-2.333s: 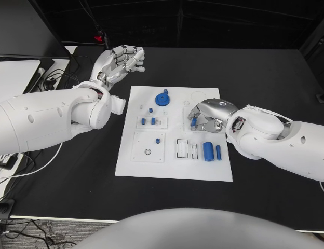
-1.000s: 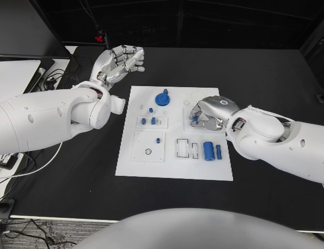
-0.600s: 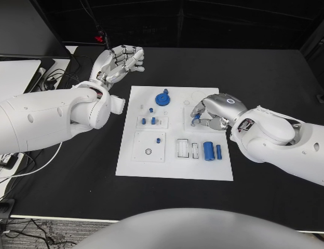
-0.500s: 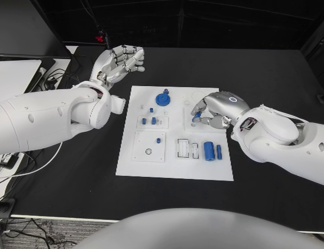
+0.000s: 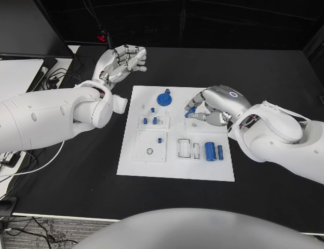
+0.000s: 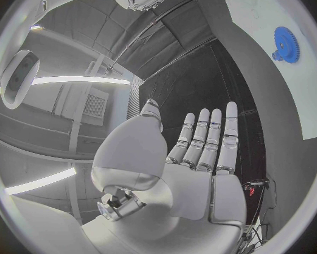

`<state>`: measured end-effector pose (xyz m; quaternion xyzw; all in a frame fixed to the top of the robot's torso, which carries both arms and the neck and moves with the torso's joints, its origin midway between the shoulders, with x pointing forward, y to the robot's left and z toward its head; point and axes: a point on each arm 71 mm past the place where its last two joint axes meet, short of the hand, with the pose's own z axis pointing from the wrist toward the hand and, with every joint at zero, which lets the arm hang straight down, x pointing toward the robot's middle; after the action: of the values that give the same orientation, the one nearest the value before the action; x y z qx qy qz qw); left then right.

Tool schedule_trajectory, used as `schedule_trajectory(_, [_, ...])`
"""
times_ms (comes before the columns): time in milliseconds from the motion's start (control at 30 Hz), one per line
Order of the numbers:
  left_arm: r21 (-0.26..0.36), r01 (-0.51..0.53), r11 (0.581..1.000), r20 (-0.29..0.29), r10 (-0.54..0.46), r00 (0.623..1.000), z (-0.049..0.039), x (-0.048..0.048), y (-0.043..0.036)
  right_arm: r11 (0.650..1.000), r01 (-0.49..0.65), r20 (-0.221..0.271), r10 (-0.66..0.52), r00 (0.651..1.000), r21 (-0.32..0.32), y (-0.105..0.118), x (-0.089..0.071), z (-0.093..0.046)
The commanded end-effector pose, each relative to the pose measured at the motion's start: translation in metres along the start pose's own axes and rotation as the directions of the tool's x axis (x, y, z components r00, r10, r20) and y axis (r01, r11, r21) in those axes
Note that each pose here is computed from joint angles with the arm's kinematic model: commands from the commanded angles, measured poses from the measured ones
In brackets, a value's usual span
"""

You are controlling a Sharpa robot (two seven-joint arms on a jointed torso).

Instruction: Assemble the parts on the task board

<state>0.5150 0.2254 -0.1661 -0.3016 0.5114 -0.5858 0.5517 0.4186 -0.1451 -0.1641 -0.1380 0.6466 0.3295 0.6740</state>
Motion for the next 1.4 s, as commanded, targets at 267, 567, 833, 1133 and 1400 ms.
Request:
schedule_trajectory(267, [0.047, 0.004, 0.999, -0.002, -0.004, 1.0, 0.001, 0.0018, -0.0045, 0.98, -0.099, -0.038, 0.094, 0.995, -0.172, 0.041, 0.011, 0.023])
schedule_trajectory(567, [0.046, 0.003, 0.999, -0.001, -0.003, 1.0, 0.0007, 0.0019, -0.0047, 0.965, -0.107, -0.139, 0.075, 0.987, -0.24, 0.062, 0.03, 0.04])
schedule_trajectory(833, [0.047, 0.004, 0.999, -0.002, -0.004, 1.0, 0.0013, 0.0029, -0.0047, 0.954, -0.079, -0.2, 0.02, 0.98, -0.29, 0.073, 0.046, 0.044])
schedule_trajectory(1133, [0.047, 0.004, 0.999, -0.002, -0.004, 1.0, 0.0016, 0.0032, -0.0046, 0.947, -0.059, -0.245, -0.021, 0.969, -0.315, 0.079, 0.058, 0.045])
schedule_trajectory(1400, [0.047, 0.004, 0.999, -0.002, -0.004, 1.0, 0.0017, 0.0033, -0.0046, 0.943, -0.042, -0.246, -0.043, 0.968, -0.329, 0.082, 0.068, 0.046])
